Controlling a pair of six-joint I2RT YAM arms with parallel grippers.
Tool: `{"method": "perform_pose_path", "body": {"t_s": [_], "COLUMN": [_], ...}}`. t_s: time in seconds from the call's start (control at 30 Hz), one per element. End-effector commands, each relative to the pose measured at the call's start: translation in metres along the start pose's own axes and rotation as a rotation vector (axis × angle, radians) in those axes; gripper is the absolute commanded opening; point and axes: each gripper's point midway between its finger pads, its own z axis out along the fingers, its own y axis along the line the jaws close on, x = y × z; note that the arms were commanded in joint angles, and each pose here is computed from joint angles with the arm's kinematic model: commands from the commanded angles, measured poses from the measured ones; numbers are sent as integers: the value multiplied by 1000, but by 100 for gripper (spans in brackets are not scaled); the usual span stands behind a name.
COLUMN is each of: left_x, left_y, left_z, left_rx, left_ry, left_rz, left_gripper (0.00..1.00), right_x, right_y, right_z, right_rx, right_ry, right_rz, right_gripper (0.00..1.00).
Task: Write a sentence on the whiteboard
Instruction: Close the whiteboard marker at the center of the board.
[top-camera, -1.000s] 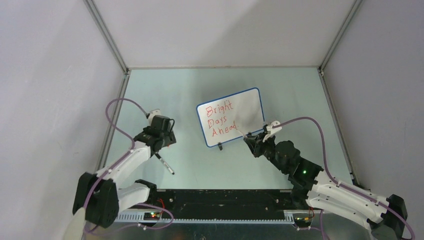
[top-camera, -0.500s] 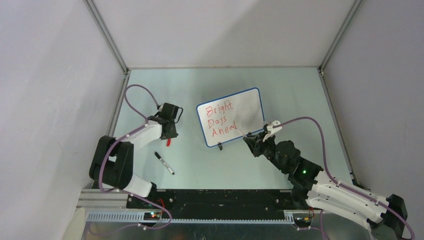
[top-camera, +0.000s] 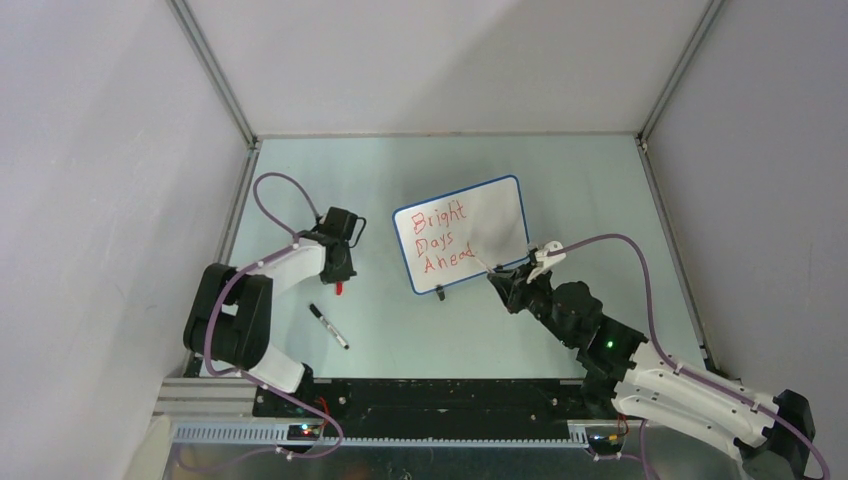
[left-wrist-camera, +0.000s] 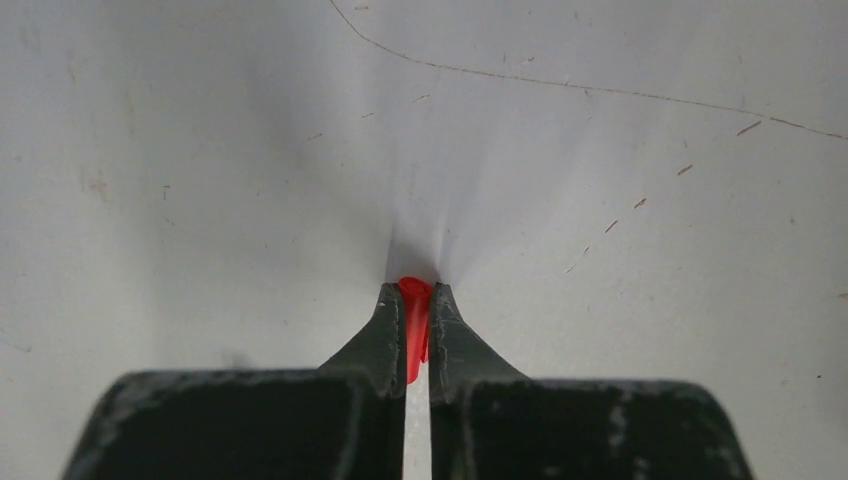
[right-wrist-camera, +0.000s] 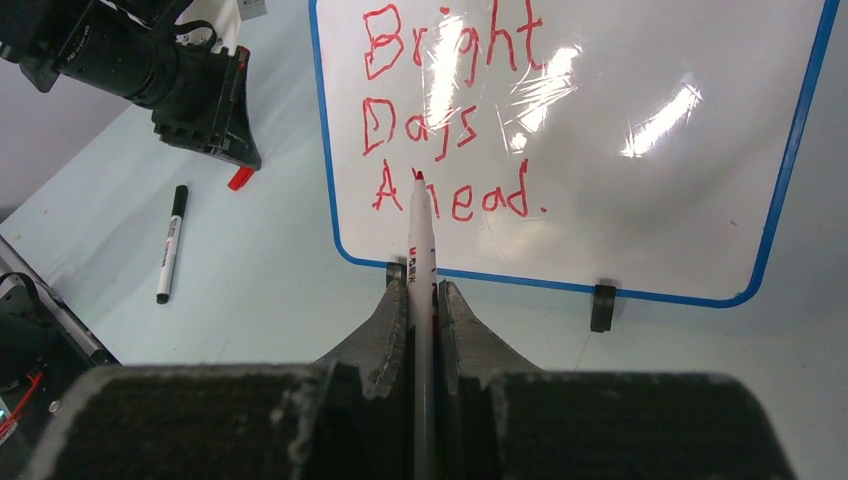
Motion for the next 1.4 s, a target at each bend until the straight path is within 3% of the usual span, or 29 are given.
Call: {"method": "perform_pose_path", "body": {"t_s": [0.0, 0.1, 0.23, 0.37, 0.47, 0.9, 1.37], "left_x": [-13, -30, -44, -49, -47, -36, -29], "left_y": [-6, -22, -48, -61, -59, -62, -73], "left_z": [-13, -50, -104, -144, -159, -189, -198], "left_rx": [54, 243, 540, 755, 792, 932, 1046], "left_ry": [-53, -214, -342, -356, -334, -198, -107], "left_rz": [-46, -170, -404, -676, -823, -1084, -1131], "left_gripper": [0, 0, 0, 0, 0, 0, 0], "right_x": [-13, -11, -5, -7, -9, -21, -28], "right_y": [2, 19, 53, 74, 90, 152, 166], "right_z": [-2, -5, -11, -13, -10, 37, 69], "right_rx": [-4, -105, -269, -328, -361, -330, -266], "right_ry": [-49, -30, 1, -11, -3, 30, 26], "right_rz": [3, 2, 6, -7, -12, -109, -183], "right_gripper": [0, 0, 0, 0, 0, 0, 0]}}
